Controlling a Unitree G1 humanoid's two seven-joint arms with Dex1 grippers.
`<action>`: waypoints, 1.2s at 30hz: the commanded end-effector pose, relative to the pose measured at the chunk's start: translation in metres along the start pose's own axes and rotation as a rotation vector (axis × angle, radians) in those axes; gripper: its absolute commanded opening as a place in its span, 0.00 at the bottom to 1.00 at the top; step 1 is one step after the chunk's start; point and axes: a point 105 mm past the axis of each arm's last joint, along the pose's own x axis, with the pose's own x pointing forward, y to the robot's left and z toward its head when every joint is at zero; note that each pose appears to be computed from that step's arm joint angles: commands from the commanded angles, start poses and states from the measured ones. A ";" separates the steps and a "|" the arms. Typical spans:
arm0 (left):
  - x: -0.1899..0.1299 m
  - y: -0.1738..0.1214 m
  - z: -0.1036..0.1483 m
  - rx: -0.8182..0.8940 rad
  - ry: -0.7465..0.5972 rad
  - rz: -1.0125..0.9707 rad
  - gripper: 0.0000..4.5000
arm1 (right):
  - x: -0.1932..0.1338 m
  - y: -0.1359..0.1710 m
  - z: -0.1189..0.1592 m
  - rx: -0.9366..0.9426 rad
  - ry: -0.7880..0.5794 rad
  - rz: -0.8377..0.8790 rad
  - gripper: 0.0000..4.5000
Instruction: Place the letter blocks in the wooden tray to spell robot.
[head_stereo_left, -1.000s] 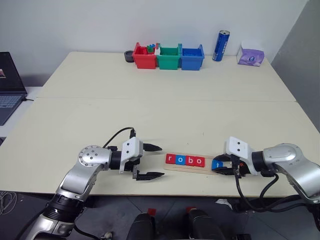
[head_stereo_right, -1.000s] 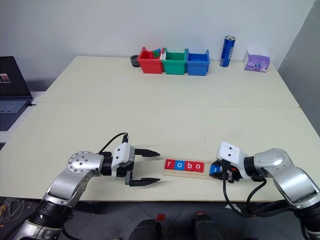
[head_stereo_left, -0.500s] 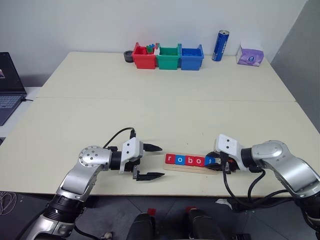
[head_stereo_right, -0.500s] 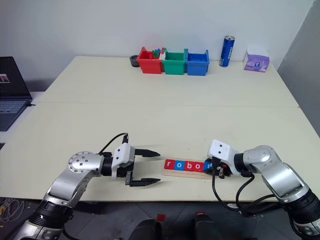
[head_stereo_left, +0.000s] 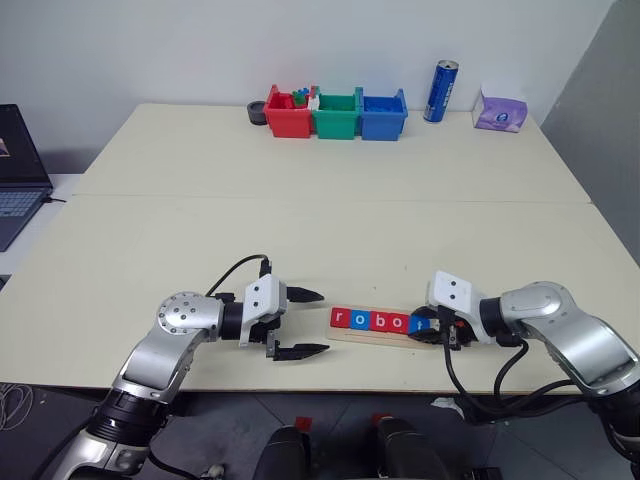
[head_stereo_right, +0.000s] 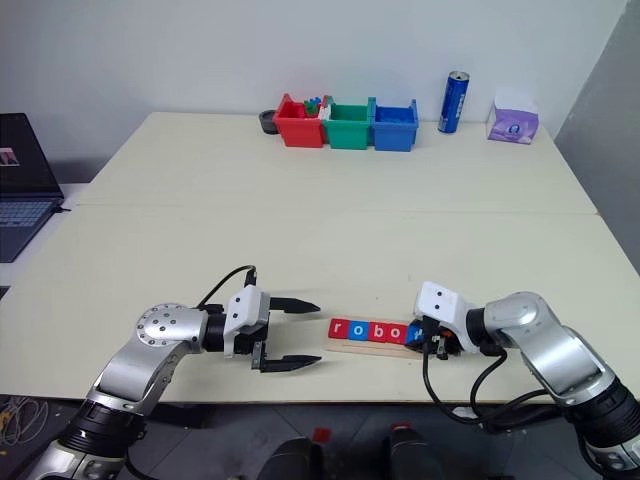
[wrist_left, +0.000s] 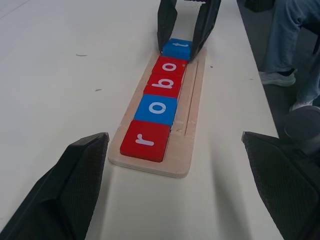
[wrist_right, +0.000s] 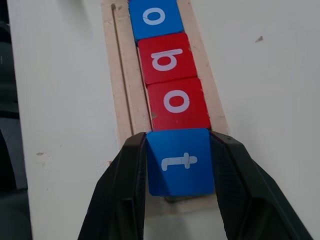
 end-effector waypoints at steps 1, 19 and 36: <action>0.001 -0.003 0.011 0.040 -0.019 -0.012 1.00 | -0.002 0.000 0.007 -0.038 -0.003 0.000 0.32; -0.002 -0.002 0.010 0.041 -0.010 -0.007 1.00 | -0.019 0.004 0.027 -0.029 -0.077 -0.012 0.99; -0.001 -0.002 0.006 0.044 -0.007 -0.011 1.00 | -0.003 0.032 0.020 0.006 -0.069 -0.020 0.05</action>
